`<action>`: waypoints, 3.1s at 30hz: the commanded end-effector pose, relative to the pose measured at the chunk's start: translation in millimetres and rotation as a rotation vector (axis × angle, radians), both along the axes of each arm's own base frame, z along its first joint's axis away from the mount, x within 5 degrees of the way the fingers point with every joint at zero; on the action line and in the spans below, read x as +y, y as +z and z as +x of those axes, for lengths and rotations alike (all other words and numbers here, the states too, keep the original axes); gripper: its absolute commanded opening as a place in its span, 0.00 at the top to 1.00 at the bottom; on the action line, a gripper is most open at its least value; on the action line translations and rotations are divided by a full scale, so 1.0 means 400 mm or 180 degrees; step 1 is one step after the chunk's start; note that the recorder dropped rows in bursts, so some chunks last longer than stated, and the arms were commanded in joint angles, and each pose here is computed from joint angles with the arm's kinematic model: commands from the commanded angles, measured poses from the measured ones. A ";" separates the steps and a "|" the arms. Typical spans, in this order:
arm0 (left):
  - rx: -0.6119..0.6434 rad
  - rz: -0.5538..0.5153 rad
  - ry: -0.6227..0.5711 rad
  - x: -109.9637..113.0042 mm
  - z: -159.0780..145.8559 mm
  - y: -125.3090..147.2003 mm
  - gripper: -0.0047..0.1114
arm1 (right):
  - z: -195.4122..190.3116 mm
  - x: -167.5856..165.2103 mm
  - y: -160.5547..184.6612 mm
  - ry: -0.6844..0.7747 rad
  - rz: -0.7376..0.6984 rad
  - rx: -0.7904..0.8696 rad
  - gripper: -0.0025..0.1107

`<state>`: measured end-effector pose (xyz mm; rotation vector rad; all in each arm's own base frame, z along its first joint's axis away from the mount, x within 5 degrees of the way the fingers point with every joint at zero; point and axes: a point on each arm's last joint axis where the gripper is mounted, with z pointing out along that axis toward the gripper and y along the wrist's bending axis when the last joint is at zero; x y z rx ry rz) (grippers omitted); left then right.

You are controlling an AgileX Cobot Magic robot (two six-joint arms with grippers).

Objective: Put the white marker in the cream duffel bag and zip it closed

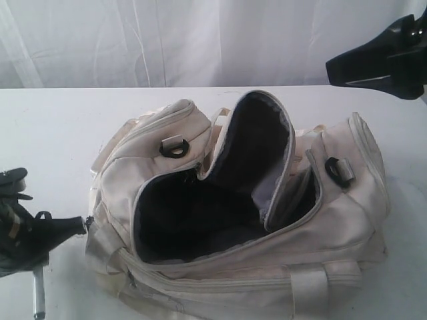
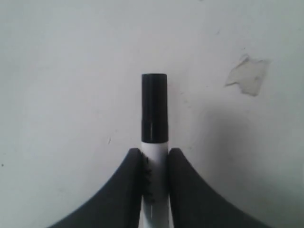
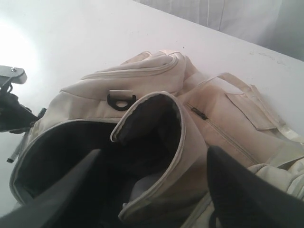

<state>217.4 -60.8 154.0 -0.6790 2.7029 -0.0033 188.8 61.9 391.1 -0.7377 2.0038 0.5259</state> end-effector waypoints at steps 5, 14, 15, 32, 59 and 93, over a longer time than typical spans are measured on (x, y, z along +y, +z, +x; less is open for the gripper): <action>-0.1425 -0.0554 -0.0930 -0.026 -0.035 0.334 0.83 | 0.000 -0.003 0.005 -0.0051 0.0011 -0.0102 0.47; -0.1864 -0.1357 -0.1571 -0.145 -0.035 0.410 0.83 | 0.003 -0.005 0.007 -0.0063 -0.0019 -0.0161 0.47; -0.1849 -0.1391 -0.1603 -0.155 -0.036 0.407 0.83 | 0.003 -0.005 0.007 -0.0063 -0.0019 -0.0161 0.47; -0.2851 -0.1014 -0.2689 -0.376 -0.003 0.340 0.83 | 0.001 -0.004 0.006 -0.0038 -0.0026 -0.0144 0.47; -0.2569 -0.0738 -0.3221 -0.424 -0.014 0.271 0.49 | -0.002 -0.003 0.004 -0.0001 -0.0042 -0.0116 0.47; -0.2992 -0.0036 -0.2694 -0.207 0.051 0.397 0.56 | 0.134 0.016 -0.149 0.0279 -0.0010 0.0107 0.47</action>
